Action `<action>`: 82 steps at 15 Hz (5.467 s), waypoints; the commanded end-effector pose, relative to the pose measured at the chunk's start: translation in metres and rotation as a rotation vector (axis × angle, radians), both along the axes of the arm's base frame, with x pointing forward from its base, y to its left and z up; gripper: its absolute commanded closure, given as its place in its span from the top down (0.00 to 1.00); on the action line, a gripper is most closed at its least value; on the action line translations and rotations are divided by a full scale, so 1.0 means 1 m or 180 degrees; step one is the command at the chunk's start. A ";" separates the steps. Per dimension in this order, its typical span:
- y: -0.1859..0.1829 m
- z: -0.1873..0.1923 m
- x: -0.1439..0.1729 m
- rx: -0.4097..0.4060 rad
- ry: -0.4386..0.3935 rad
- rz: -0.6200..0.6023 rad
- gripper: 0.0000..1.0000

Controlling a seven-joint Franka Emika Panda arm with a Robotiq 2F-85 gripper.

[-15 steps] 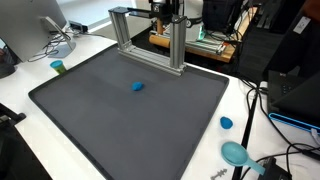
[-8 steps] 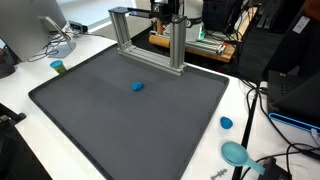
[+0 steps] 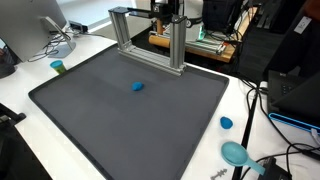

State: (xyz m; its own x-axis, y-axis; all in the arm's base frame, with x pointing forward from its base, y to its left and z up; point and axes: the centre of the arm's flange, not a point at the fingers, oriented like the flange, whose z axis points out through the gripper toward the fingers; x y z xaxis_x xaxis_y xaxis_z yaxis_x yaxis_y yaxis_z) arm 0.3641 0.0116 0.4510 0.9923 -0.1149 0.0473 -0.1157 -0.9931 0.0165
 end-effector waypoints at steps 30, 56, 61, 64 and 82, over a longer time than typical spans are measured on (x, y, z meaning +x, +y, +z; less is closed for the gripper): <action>-0.014 -0.018 0.014 -0.0169 -0.0010 0.0345 1.00; -0.003 -0.020 -0.021 -0.0248 -0.0237 0.0129 0.97; 0.008 -0.025 -0.018 -0.0398 -0.0143 0.0209 1.00; 0.010 -0.028 -0.015 -0.0665 -0.0114 0.0203 1.00; 0.026 -0.004 -0.017 -0.0657 0.0047 0.0451 1.00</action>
